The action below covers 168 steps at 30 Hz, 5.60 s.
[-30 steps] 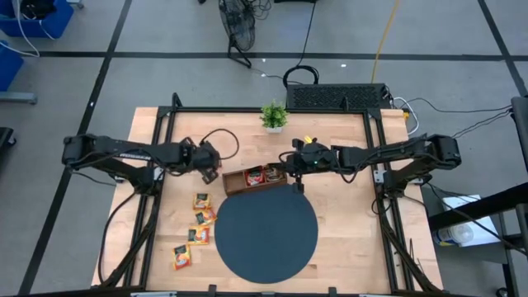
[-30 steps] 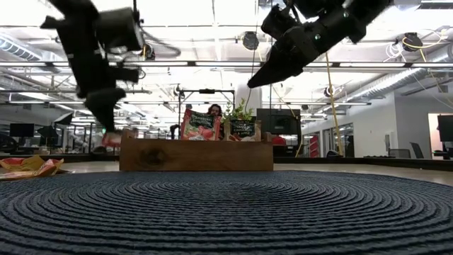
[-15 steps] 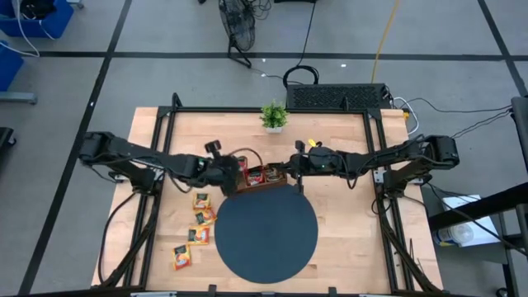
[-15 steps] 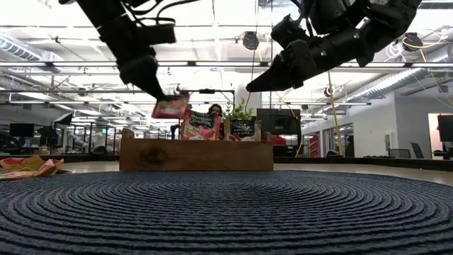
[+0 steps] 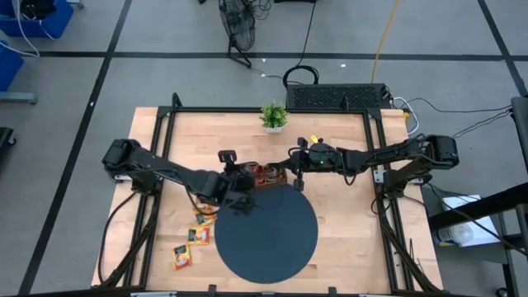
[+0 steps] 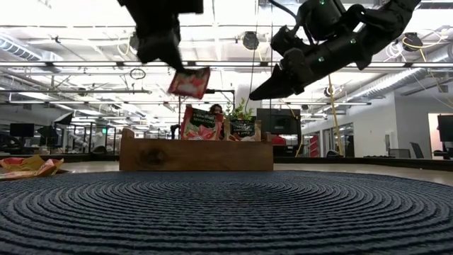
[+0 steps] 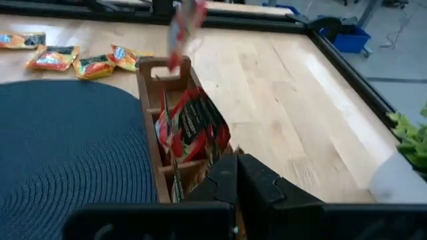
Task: Pick & Place Tea
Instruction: Put the red tea bag into the middle slot of the wooden organizer, then put the yellow tea bag into the left slot of the wooden organizer
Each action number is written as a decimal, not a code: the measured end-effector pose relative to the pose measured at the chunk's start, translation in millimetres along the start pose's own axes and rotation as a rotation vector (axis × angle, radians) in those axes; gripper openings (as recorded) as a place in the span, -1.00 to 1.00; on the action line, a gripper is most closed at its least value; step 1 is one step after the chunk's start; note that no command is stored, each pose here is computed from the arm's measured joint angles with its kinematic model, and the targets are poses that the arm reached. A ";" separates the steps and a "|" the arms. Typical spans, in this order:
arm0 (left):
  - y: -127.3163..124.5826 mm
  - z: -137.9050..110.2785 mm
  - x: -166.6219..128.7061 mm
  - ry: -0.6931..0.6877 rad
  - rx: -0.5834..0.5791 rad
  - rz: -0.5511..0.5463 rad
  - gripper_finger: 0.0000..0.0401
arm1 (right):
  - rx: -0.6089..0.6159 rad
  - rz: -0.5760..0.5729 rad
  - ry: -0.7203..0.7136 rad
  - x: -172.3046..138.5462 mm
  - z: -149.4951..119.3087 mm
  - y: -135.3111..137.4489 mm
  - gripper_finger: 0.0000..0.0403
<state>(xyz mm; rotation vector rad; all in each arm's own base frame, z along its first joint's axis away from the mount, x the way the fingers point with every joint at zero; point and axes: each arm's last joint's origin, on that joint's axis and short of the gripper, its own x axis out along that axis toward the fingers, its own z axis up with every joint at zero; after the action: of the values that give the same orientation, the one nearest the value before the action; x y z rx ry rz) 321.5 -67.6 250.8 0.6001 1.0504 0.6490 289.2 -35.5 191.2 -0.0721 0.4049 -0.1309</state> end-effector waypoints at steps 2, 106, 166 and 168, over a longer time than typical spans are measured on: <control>-1.3 4.2 -8.8 -0.035 -0.013 0.003 -1.00 | 0.001 -0.001 0.009 0.0 -0.9 -0.4 -1.00; -10.9 -29.0 -59.6 -0.527 -0.314 -0.131 -0.67 | -0.313 0.041 0.107 76.8 -9.8 46.8 -1.00; -8.6 -30.5 -47.8 -0.474 -0.316 -0.137 -0.67 | -0.401 0.007 0.189 77.8 52.0 78.0 -0.02; -8.7 -30.8 -47.7 -0.472 -0.313 -0.136 -0.67 | -0.396 0.015 0.157 66.7 63.0 80.9 0.01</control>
<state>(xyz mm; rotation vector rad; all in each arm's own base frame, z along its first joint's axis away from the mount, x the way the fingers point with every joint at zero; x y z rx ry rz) 278.3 -104.1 260.8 0.3765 0.5283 0.5049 384.0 37.8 215.4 -0.4510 0.5841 -0.0396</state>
